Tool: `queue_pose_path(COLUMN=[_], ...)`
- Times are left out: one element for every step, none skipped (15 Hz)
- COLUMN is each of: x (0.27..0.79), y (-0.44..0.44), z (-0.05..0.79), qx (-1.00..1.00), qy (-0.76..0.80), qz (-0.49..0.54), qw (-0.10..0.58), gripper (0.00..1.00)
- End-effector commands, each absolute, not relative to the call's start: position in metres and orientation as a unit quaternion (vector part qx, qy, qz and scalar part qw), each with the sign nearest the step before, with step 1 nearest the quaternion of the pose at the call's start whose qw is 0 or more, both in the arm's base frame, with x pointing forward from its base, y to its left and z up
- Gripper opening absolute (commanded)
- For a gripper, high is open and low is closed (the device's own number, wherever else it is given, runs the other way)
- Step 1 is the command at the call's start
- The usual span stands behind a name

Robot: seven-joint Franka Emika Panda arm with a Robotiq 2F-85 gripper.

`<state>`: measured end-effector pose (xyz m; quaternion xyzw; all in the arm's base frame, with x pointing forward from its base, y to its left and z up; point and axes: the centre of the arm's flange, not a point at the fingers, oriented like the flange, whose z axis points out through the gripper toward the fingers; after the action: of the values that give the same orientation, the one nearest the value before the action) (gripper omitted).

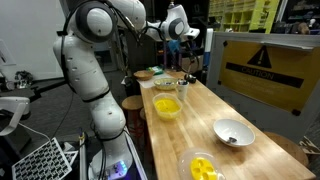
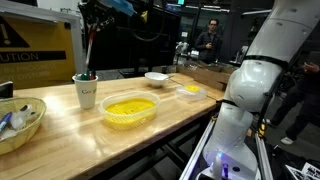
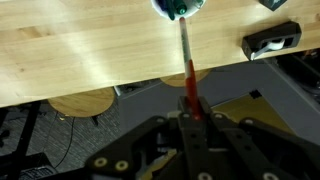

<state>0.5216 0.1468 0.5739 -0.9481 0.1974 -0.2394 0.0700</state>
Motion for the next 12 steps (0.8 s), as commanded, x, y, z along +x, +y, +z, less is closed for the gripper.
queue_pose_path(x=[0.504,0.500,0.497,0.493,0.489,0.485,0.481,0.476,0.472,0.468,0.464,0.461], y=[0.139,0.139,0.139,0.140,0.140,0.139,0.138,0.135,0.132,0.129,0.125,0.122], z=[0.568,0.567,0.566,0.565,0.565,0.564,0.564,0.564,0.564,0.564,0.563,0.563], qx=[-0.939,-0.937,-0.936,-0.934,-0.933,-0.931,-0.931,-0.929,-0.927,-0.926,-0.924,-0.922], qy=[0.224,0.230,0.235,0.238,0.243,0.246,0.247,0.250,0.252,0.254,0.257,0.261], qz=[-0.249,-0.251,-0.251,-0.253,-0.253,-0.254,-0.255,-0.257,-0.260,-0.262,-0.264,-0.265], qw=[0.078,0.077,0.078,0.079,0.081,0.084,0.087,0.091,0.094,0.097,0.101,0.104], gripper=[0.03,0.03,0.03,0.03,0.03,0.03,0.03,0.03,0.03,0.03,0.03,0.03])
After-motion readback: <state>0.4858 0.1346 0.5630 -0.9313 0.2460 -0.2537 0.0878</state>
